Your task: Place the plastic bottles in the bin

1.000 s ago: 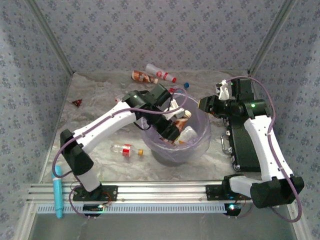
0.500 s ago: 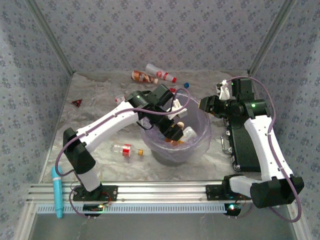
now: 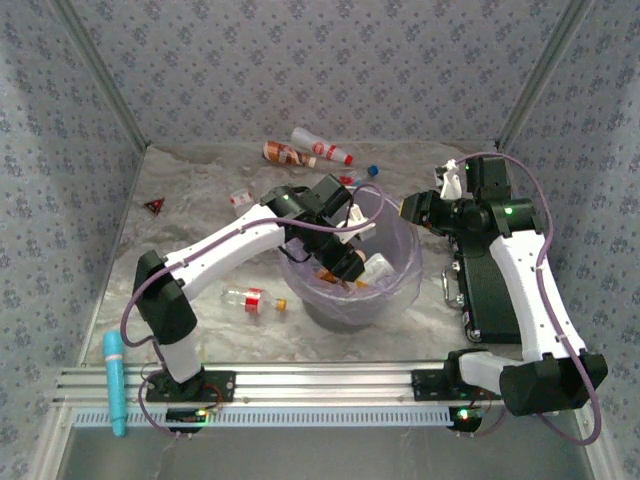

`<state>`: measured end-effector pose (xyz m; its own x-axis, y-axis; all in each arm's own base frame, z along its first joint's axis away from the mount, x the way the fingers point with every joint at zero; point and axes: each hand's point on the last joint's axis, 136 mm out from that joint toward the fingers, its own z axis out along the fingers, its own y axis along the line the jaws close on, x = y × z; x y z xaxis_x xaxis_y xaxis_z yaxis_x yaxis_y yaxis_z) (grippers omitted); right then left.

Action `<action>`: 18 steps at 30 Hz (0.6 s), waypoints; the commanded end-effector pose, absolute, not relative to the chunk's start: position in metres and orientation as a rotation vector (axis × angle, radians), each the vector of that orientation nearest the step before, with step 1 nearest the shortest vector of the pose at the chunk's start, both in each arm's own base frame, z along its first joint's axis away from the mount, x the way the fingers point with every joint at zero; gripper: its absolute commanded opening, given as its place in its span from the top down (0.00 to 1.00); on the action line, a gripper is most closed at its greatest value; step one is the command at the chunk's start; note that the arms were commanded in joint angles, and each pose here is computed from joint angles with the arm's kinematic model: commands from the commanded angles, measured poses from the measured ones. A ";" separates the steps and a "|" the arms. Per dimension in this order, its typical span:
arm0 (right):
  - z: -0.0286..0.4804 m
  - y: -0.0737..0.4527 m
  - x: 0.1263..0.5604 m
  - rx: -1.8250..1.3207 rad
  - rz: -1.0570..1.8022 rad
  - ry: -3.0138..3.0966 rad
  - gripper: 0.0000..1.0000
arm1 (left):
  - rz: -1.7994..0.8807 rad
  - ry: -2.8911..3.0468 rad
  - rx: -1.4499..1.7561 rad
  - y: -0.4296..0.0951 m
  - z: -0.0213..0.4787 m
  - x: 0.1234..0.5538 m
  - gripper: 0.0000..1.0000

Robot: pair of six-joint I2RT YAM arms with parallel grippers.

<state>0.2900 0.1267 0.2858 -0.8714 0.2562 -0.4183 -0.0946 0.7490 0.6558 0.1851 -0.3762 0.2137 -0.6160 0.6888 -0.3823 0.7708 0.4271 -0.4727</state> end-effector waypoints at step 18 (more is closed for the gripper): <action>0.283 0.122 0.290 0.123 0.925 2.464 0.57 | -0.873 2.325 0.869 -0.303 0.353 0.238 0.11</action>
